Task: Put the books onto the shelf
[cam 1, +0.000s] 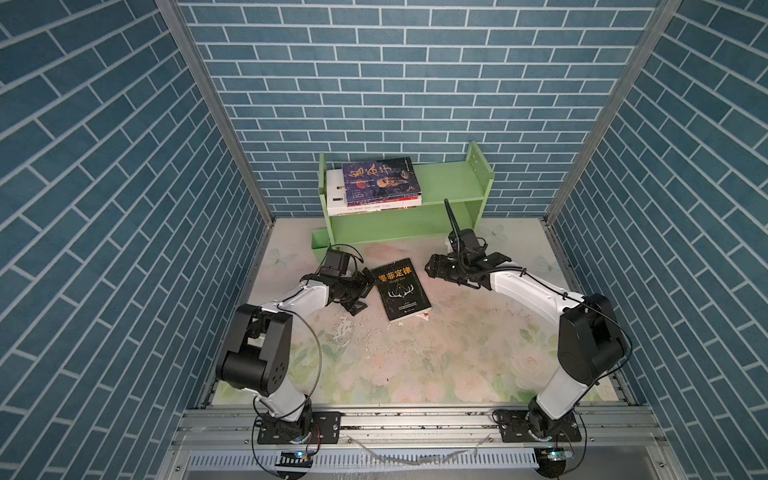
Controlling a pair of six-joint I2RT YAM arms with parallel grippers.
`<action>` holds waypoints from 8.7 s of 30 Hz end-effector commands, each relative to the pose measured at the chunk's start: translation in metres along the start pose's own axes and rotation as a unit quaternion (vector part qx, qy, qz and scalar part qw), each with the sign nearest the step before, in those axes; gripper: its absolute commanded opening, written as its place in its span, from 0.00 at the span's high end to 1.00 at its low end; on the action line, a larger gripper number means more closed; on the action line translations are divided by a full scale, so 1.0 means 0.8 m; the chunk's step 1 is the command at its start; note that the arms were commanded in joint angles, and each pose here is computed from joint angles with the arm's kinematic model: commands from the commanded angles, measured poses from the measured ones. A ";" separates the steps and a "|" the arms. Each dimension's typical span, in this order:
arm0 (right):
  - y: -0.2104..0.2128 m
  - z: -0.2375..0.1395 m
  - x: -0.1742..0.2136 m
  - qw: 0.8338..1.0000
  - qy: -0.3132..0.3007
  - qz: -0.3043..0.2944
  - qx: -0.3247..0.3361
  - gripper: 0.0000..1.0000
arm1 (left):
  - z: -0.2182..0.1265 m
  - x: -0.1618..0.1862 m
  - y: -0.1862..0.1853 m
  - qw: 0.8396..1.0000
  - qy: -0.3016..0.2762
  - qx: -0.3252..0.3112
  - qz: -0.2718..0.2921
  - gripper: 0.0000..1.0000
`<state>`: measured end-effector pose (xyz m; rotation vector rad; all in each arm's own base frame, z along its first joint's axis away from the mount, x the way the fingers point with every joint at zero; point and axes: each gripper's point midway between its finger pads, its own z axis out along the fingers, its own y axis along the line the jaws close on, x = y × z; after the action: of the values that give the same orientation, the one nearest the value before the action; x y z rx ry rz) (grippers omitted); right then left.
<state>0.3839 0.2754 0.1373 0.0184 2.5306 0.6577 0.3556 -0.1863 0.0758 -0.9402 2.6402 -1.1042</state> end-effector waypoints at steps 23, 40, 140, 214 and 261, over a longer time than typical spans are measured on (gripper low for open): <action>0.039 0.149 0.056 0.990 0.126 0.019 -0.060 0.29 | 0.094 0.025 0.006 0.998 0.050 -0.043 0.005 0.05; 0.057 0.157 0.089 0.974 0.198 0.033 -0.108 0.31 | 0.028 0.009 -0.181 0.945 -0.022 0.324 0.044 0.22; 0.280 -0.284 -0.236 0.806 -0.191 0.103 -0.551 0.82 | -0.361 0.054 -0.464 0.796 -0.237 0.469 0.298 0.32; 0.183 -0.261 -0.220 0.872 -0.121 0.115 -0.461 0.23 | -0.382 -0.092 -0.386 0.848 -0.265 0.382 0.254 0.95; 0.204 -0.179 -0.241 0.912 -0.178 0.066 -0.362 0.26 | -0.295 -0.135 -0.353 0.873 -0.257 0.367 0.192 0.91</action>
<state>0.4626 0.3230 0.4018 0.0980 1.8579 1.4688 0.5114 -0.1298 0.3935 -0.4947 1.7451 -1.3332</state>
